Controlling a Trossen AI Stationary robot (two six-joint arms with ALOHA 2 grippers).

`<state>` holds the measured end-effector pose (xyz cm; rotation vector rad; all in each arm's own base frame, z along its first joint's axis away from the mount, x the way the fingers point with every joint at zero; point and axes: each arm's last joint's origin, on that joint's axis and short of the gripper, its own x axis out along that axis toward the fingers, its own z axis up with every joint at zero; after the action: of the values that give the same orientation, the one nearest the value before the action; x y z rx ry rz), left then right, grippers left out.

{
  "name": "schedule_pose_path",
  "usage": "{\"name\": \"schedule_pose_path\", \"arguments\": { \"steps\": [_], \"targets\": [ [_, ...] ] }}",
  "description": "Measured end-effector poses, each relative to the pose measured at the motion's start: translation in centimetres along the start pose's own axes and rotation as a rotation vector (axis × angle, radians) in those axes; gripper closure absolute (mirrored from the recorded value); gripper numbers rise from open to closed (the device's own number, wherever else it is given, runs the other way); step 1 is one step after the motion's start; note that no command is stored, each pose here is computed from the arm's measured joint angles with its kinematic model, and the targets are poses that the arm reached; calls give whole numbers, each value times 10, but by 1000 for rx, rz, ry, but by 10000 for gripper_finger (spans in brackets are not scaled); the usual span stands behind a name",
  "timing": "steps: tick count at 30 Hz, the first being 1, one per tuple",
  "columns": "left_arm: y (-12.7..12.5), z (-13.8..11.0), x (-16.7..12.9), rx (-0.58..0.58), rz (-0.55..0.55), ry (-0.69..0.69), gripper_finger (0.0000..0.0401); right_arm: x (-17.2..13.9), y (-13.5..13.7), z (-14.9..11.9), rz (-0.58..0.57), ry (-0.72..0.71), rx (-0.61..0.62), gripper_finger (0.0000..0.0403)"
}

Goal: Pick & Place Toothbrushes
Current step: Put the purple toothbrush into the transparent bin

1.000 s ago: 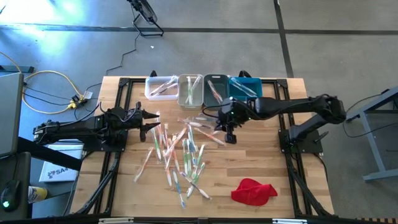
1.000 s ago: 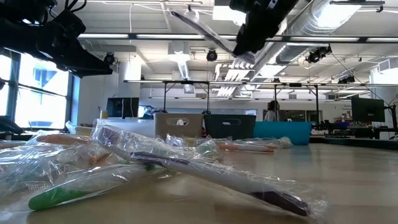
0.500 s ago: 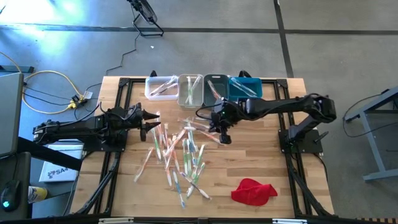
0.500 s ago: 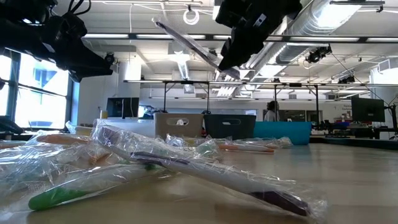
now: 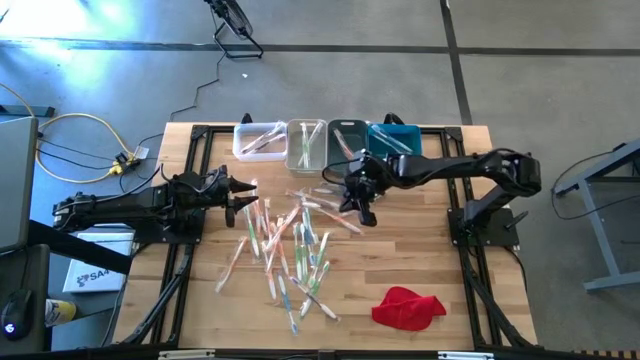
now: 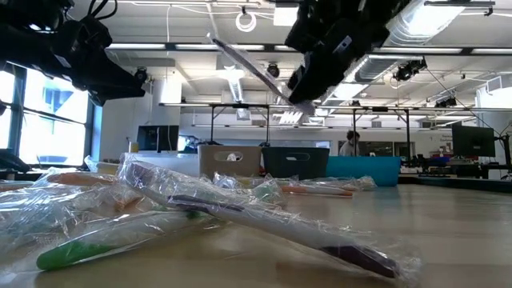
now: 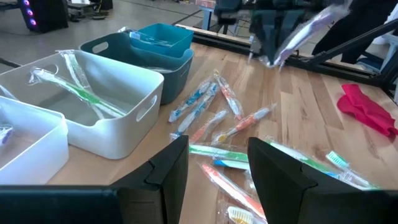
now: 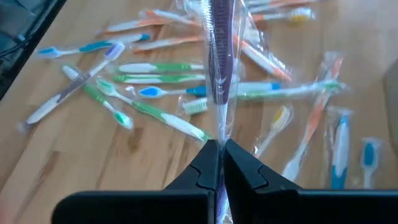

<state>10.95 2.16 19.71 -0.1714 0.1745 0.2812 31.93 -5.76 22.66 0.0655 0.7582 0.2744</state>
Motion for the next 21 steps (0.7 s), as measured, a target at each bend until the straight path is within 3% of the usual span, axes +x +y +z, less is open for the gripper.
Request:
{"name": "schedule_pose_path", "arguments": {
  "steps": [4,12,21],
  "targets": [
    [0,-1,2,1,-10,21,240,10,-8,-20,17,-122,-17,398],
    [-2,1,8,0,-36,5,240,8,-9,-31,-29,-531,-260,398],
    [-6,11,22,-2,-87,-81,240,2,-16,-32,-7,-583,-337,398]
  ]
}}
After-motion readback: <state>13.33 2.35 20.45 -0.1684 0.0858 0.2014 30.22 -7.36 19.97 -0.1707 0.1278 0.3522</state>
